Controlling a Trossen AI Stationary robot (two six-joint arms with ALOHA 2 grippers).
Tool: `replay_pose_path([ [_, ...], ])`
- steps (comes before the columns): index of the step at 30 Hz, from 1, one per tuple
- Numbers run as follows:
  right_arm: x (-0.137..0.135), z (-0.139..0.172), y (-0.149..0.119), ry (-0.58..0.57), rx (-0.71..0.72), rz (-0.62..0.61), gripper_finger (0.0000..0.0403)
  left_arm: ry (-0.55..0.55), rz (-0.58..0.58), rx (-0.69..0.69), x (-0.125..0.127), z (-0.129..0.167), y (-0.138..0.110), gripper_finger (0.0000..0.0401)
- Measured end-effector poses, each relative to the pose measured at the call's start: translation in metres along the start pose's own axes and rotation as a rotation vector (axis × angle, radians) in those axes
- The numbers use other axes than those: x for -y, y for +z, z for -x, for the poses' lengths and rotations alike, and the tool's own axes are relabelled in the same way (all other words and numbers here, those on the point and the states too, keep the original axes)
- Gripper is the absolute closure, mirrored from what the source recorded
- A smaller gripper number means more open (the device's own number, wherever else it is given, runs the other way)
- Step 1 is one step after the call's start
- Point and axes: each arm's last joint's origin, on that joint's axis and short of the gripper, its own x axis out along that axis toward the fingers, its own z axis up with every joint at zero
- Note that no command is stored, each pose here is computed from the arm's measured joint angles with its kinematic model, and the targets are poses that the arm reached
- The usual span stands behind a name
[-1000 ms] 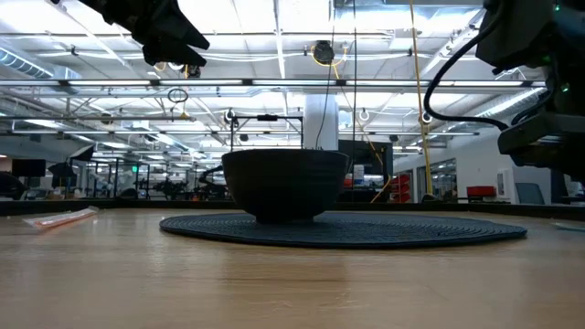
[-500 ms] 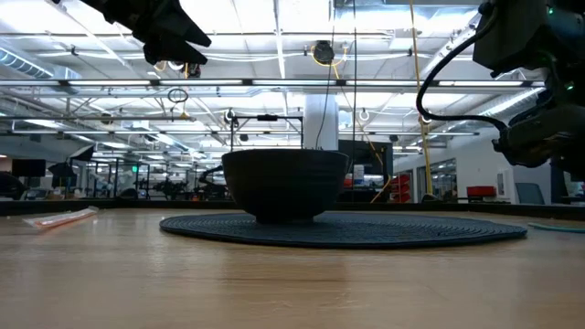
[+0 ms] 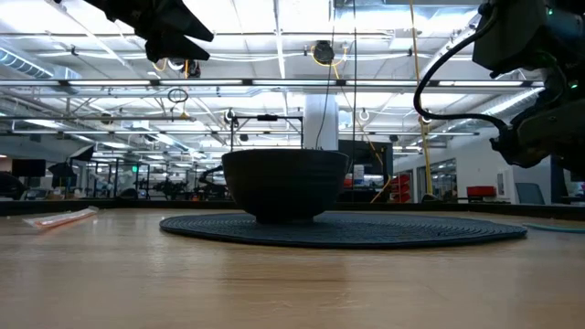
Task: Pick & Place Utensil
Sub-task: Put the blue fork into the black bowl on the blue table placemat
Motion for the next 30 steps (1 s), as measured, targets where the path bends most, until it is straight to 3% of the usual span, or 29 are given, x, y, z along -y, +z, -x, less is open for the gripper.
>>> replay_pose_path([
  [20,0.0008,0.0,0.0001,-0.014,0.046,0.035,0.0401,0.0,0.009,0.0,0.0,0.0,0.0,0.0135],
  [30,0.0015,0.0056,-0.0067,0.016,0.14,0.059,0.0402,0.0,0.012,0.001,0.0,0.0,0.0001,0.0135],
])
